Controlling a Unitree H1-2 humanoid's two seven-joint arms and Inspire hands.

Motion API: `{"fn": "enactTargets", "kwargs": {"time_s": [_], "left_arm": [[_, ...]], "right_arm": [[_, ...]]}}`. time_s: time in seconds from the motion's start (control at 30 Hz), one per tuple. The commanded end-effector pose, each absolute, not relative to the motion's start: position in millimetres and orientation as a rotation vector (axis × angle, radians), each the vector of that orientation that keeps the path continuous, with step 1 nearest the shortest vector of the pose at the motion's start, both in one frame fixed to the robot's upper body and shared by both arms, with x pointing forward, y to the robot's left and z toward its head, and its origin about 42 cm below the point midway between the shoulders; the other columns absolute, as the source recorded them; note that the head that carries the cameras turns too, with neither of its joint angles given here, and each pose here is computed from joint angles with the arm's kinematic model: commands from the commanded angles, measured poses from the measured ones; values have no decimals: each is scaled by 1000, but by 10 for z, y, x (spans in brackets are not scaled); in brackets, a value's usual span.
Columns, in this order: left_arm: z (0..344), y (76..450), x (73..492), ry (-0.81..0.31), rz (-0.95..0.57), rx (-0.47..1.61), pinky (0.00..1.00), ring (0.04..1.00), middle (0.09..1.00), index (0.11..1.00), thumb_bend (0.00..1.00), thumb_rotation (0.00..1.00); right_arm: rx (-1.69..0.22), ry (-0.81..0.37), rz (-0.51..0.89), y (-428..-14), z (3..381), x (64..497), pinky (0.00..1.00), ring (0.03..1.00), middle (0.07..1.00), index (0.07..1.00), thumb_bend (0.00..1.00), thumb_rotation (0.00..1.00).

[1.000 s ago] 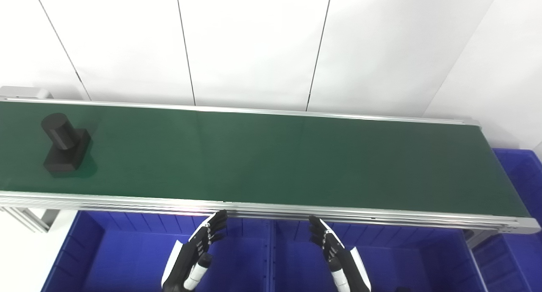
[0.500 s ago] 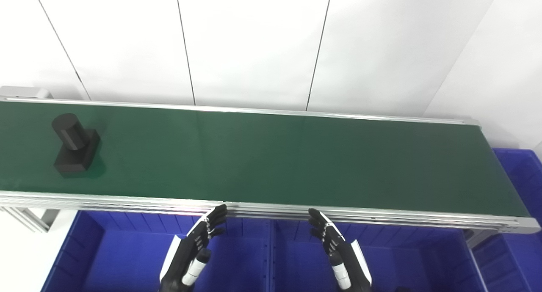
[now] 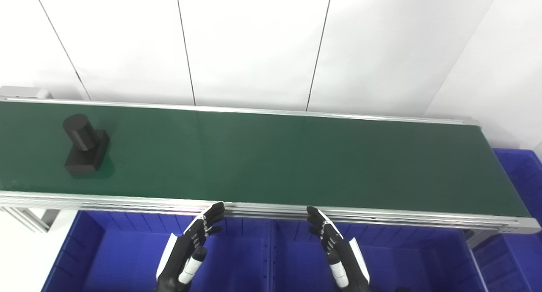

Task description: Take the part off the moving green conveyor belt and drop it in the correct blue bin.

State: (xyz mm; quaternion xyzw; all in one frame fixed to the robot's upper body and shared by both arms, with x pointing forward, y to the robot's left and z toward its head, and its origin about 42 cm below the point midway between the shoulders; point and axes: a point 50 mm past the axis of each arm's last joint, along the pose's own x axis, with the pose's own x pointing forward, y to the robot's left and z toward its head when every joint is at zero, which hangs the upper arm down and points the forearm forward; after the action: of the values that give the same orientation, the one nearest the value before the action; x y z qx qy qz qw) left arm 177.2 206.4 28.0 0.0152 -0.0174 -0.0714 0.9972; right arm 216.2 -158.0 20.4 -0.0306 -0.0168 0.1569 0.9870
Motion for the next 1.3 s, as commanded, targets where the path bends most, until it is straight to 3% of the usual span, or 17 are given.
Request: {"fn": "enactTargets", "kwargs": {"time_s": [0.0,0.7,1.27], "left_arm": [[405,2090,1832,-114,-151,25,838,889,898,872,905,958],[613,2049,1884,-194,-154,37,831,878,888,872,919,964],[542,2039,1865,-166,-152,34,820,879,889,866,909,960]], "right_arm": [[-40,-134,311,-1497,362,2247,885,921,931,897,862,1000],[-42,-220,315,-1558,590,2313,890,920,929,902,850,1000],[-45,-199,319,-1557,535,2285,877,919,932,898,839,1000]]}}
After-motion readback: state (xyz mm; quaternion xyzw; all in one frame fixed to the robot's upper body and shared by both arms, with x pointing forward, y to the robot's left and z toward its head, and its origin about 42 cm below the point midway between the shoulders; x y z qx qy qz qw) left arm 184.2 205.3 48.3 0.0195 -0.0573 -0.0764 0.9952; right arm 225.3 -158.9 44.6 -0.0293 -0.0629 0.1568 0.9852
